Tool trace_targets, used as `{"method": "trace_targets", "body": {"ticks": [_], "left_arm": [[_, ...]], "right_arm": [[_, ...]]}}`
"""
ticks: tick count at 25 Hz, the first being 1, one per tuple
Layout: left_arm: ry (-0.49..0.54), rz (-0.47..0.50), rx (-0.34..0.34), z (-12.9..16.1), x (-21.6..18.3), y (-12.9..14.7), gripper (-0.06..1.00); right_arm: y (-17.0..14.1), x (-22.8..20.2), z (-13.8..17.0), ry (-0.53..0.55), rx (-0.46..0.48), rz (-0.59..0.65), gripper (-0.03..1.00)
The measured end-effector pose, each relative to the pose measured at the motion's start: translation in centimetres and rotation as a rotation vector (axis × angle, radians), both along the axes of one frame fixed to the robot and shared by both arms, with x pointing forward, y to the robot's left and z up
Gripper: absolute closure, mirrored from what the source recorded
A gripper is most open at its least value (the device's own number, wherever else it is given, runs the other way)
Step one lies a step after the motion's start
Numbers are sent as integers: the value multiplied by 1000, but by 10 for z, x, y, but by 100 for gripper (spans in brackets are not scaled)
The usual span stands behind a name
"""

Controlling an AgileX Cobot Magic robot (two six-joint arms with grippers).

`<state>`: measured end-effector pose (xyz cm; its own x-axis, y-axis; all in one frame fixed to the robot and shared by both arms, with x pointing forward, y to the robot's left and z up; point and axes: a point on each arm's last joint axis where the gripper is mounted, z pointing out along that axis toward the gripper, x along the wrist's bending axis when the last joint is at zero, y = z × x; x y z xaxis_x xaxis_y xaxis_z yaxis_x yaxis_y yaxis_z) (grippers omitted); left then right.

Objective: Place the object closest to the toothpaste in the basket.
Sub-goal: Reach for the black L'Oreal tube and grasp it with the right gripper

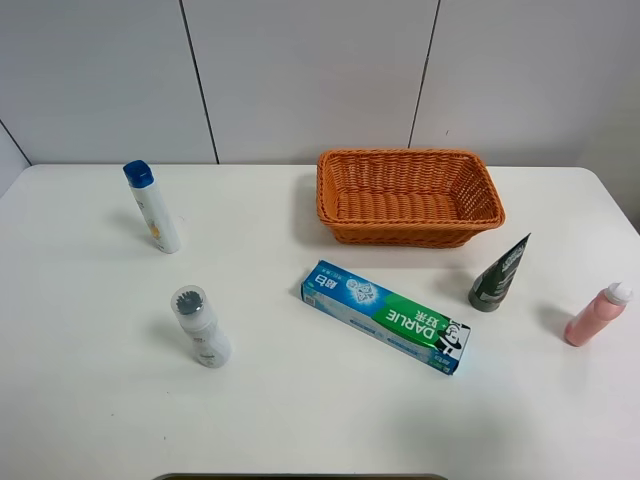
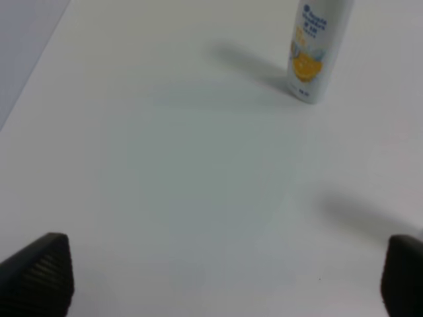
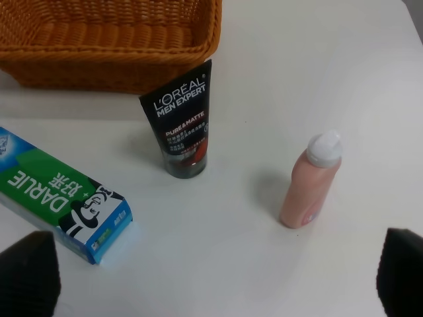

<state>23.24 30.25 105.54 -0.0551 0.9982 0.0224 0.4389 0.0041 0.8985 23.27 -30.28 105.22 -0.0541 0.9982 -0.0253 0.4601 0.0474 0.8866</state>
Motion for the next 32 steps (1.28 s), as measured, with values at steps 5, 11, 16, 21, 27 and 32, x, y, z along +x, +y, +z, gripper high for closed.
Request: {"method": "trace_targets", "body": {"ticks": [5,11,16,21,27,32], "left_arm": [[0,0,0,0,0,0,1],[0,0,0,0,0,0,1],[0,0,0,0,0,0,1],[0,0,0,0,0,0,1],[0,0,0,0,0,0,1],[0,0,0,0,0,0,1]], "right_arm": [[0,0,0,0,0,0,-2],[0,0,0,0,0,0,-2],[0,0,0,0,0,0,-2],[0,0,0,0,0,0,-2],[-1,0,1,-6,-2,-11,-2],[-4,-4,39,-60,27,-51,-2]]}}
